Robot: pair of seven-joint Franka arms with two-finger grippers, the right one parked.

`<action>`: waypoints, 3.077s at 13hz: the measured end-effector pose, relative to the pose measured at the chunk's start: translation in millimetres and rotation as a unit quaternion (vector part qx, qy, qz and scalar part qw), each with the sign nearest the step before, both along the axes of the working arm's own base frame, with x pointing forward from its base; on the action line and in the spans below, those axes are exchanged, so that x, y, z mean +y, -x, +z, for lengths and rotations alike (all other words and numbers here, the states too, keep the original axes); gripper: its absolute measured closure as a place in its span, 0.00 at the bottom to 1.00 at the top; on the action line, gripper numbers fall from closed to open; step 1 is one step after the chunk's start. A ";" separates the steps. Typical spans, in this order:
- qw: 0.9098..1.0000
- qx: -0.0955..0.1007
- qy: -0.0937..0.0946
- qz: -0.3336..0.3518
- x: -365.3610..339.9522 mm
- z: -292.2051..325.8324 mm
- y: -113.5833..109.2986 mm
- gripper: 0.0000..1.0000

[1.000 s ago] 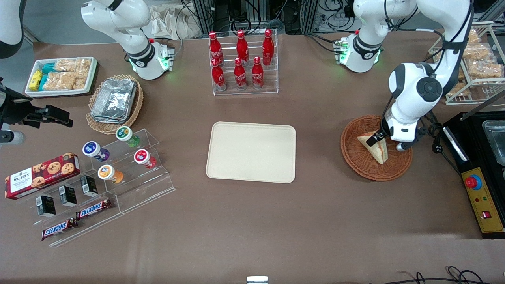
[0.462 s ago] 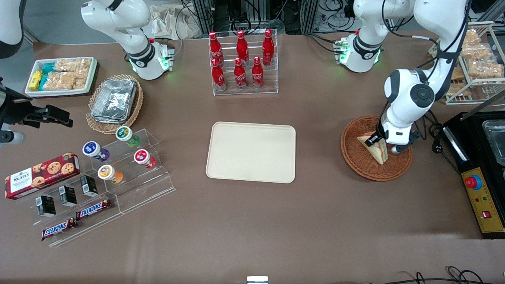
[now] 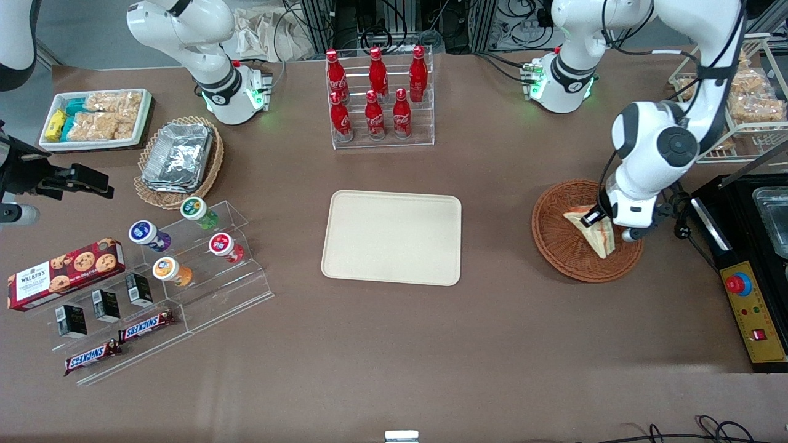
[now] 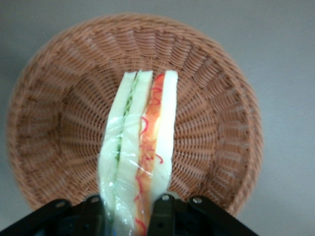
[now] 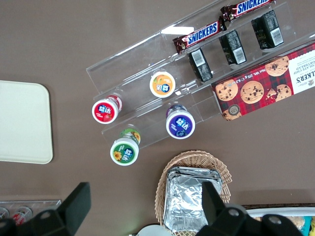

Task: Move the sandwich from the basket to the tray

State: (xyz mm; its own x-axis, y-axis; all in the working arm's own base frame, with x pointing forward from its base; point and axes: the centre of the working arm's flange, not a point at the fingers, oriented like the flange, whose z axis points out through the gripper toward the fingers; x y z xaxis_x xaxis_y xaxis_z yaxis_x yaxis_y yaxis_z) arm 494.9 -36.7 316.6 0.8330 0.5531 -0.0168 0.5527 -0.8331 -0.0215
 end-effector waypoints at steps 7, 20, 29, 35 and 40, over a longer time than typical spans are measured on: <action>0.991 0.044 -0.008 -0.129 -39.6 212.7 -40.9 0.76; 0.975 0.039 -0.012 -0.219 -327.6 33.3 -24.1 0.76; 0.950 0.089 -0.031 -0.297 -371.1 -80.5 8.9 0.76; 0.953 0.053 -0.018 -0.298 -380.3 -76.1 2.0 0.75; 0.960 0.017 -0.065 -0.271 -402.9 -106.2 14.1 0.26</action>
State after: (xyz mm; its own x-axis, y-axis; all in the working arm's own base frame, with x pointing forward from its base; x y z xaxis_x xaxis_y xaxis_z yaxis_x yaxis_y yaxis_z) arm 480.9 -439.6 210.4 0.9992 0.0378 -0.0086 0.0360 -0.9871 -0.1558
